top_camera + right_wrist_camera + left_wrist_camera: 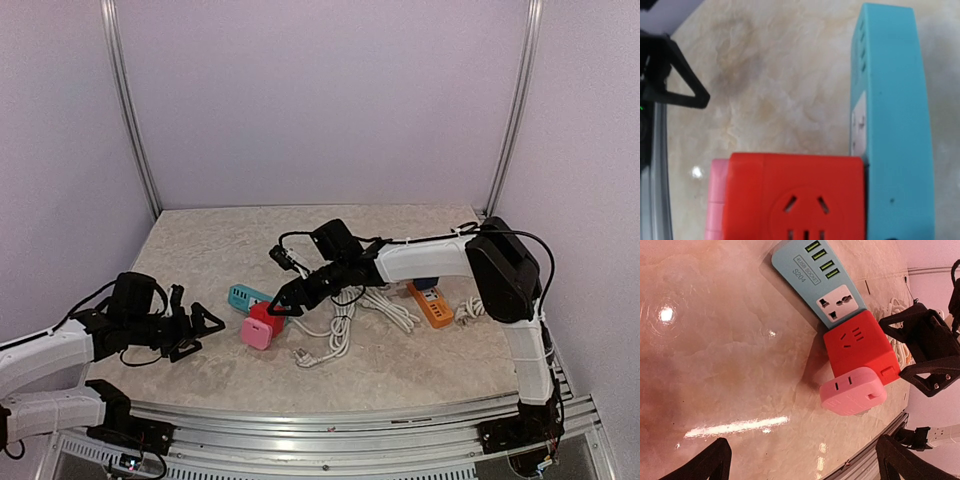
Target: Pull the plug off the socket
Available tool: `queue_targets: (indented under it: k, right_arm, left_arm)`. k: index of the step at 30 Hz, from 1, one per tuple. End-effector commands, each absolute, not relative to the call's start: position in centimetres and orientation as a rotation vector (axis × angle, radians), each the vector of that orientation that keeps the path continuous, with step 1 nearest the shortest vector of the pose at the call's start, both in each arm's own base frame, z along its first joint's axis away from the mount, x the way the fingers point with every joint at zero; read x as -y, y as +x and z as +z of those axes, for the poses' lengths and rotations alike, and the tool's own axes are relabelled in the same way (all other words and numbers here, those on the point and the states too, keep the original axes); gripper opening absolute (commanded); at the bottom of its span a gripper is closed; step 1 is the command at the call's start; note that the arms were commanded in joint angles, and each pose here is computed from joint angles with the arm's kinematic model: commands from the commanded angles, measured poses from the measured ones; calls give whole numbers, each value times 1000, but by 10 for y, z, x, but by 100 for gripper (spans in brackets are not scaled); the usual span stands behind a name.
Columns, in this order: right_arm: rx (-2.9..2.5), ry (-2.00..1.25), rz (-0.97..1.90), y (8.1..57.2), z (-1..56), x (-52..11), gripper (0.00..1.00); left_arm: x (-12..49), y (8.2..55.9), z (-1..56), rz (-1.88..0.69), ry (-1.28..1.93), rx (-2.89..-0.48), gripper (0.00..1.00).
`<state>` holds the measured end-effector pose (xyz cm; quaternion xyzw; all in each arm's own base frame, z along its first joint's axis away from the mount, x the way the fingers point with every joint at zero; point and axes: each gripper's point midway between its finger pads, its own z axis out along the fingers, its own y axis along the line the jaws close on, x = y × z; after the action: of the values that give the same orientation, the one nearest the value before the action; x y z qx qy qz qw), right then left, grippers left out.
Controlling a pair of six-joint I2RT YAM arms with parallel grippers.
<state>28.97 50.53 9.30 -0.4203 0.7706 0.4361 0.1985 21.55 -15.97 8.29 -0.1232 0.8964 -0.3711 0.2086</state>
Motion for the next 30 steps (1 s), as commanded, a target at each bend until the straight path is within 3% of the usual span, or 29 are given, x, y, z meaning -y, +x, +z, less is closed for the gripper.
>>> queue_targets:
  k: [1, 10, 30]
  right_arm:
    - [-2355, -1022, 1167, 313, 45, -473, 68]
    - [-2400, -886, 1123, 345, 34, -455, 60]
    - [-2455, -805, 1047, 373, 12, -428, 56]
  left_arm:
    - [165, 231, 101, -1045, -292, -2443, 99]
    - [174, 257, 113, -1050, -246, -2420, 99]
    - [241, 308, 133, -1228, -24, -2335, 99]
